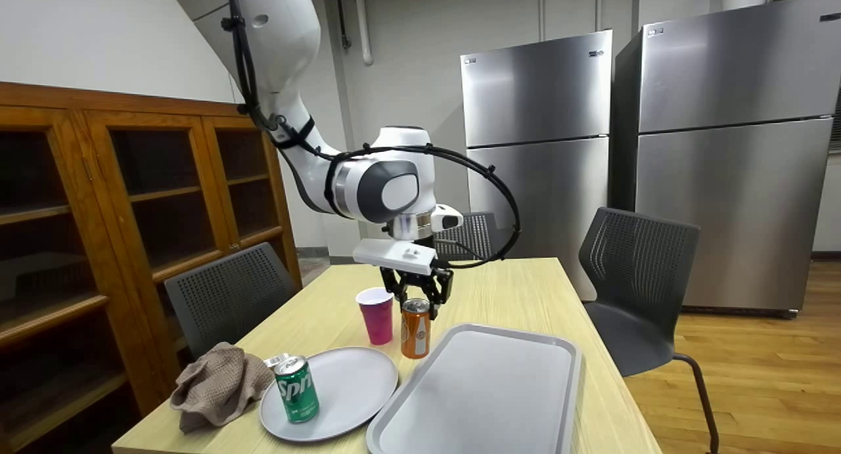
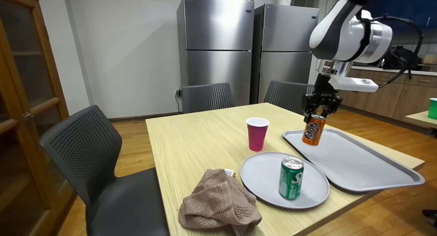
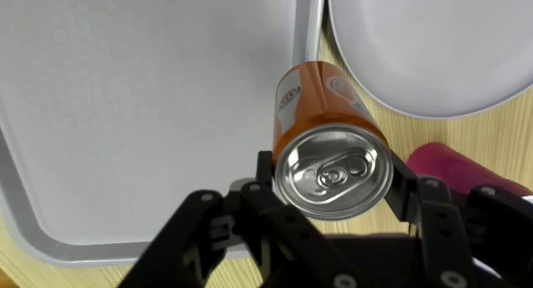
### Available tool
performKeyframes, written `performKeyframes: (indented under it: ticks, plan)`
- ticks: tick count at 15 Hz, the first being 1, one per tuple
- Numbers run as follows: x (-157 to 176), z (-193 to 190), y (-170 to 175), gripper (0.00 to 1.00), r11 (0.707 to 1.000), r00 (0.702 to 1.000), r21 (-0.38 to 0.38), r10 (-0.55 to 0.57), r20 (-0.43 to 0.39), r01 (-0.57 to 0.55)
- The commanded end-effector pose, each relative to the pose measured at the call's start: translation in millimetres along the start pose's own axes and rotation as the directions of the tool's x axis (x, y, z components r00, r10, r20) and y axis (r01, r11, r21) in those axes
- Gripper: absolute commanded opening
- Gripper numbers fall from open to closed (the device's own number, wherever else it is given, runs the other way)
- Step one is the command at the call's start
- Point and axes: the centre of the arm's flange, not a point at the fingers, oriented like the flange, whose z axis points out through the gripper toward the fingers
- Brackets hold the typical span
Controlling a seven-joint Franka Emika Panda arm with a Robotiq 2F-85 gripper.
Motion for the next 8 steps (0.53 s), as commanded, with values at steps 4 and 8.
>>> performKeyframes:
  ticks: [4, 8]
  plan:
    - [-14.9, -14.1, -49.8, 0.38, 0.995, 0.994, 0.009, -0.103, -0.034, 0.103]
    - [-15.3, -4.0, -78.2, 0.38, 0.988, 0.987, -0.004, -0.154, -0.038, 0.154]
